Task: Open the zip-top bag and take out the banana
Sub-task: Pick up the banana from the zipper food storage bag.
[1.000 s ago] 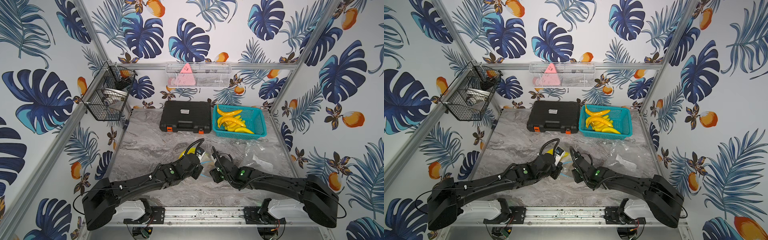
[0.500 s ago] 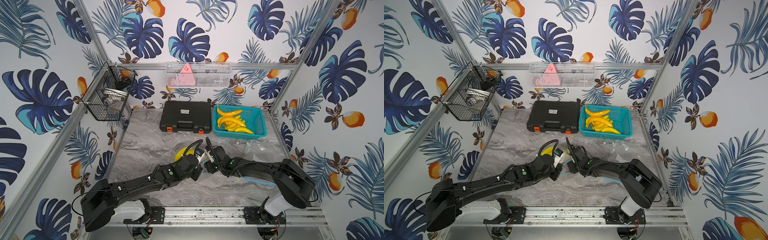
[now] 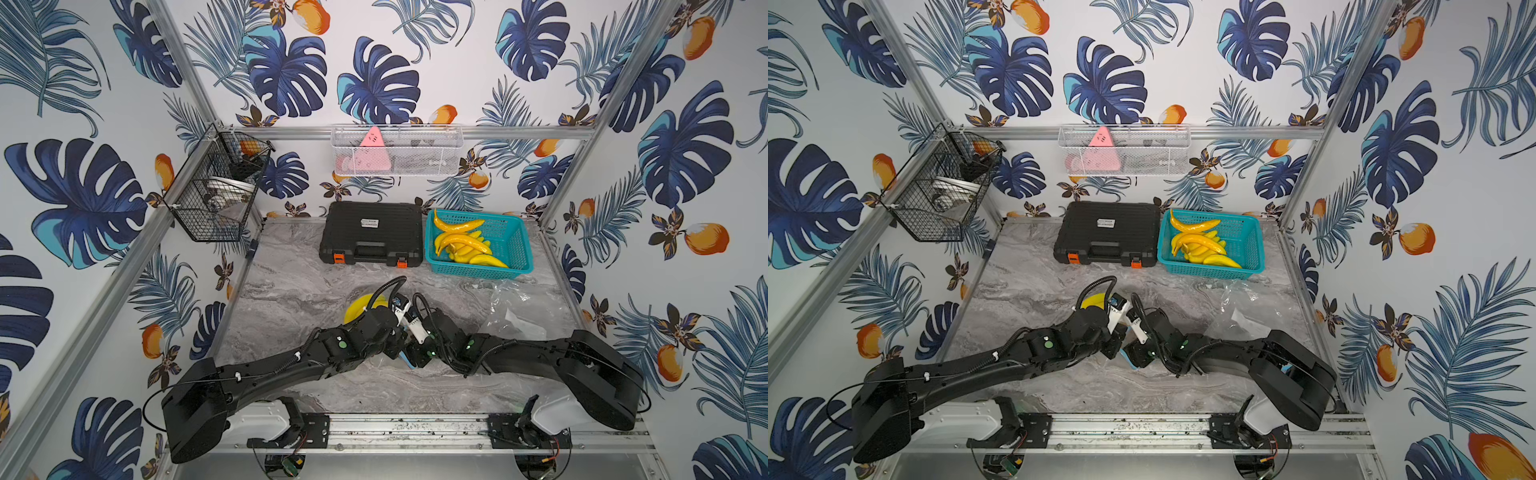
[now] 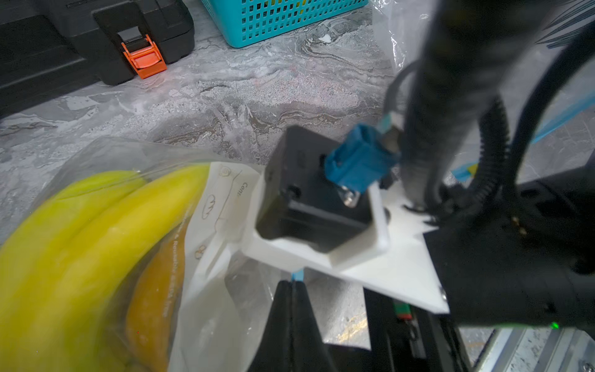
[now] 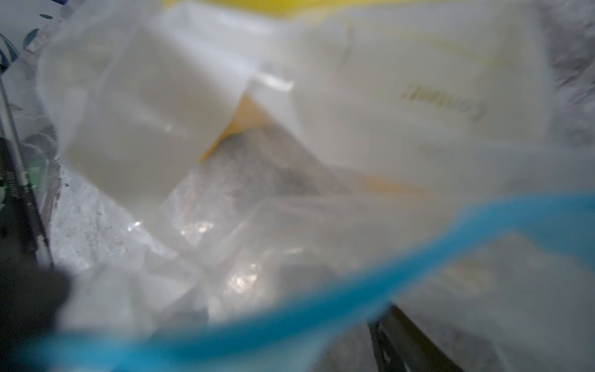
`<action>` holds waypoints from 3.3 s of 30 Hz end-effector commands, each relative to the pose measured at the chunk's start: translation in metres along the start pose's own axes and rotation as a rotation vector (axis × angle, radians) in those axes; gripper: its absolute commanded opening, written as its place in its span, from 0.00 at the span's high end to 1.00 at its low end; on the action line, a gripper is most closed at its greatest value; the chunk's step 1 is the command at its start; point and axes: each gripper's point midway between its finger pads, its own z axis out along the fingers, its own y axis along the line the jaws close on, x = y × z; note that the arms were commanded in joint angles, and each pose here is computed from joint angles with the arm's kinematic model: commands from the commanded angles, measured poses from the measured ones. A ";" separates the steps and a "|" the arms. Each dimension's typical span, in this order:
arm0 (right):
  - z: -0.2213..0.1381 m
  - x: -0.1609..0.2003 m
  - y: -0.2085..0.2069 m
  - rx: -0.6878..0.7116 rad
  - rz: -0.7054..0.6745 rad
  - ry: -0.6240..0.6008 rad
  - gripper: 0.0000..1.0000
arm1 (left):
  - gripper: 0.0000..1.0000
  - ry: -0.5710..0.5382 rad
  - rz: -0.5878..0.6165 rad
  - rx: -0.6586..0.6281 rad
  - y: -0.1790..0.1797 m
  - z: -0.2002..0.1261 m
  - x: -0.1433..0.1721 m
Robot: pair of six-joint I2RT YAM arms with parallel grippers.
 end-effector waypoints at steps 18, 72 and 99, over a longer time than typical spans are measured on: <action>-0.020 -0.012 -0.005 0.054 0.226 -0.213 0.22 | 1.00 -0.063 -0.092 -0.068 0.014 -0.005 -0.008; 0.007 -0.029 -0.040 -0.064 0.571 -0.238 0.26 | 0.58 0.051 -0.518 -0.169 0.150 0.060 0.035; -0.010 -0.017 0.001 -0.057 0.440 -0.094 0.31 | 1.00 0.095 -0.435 -0.188 0.133 0.067 0.051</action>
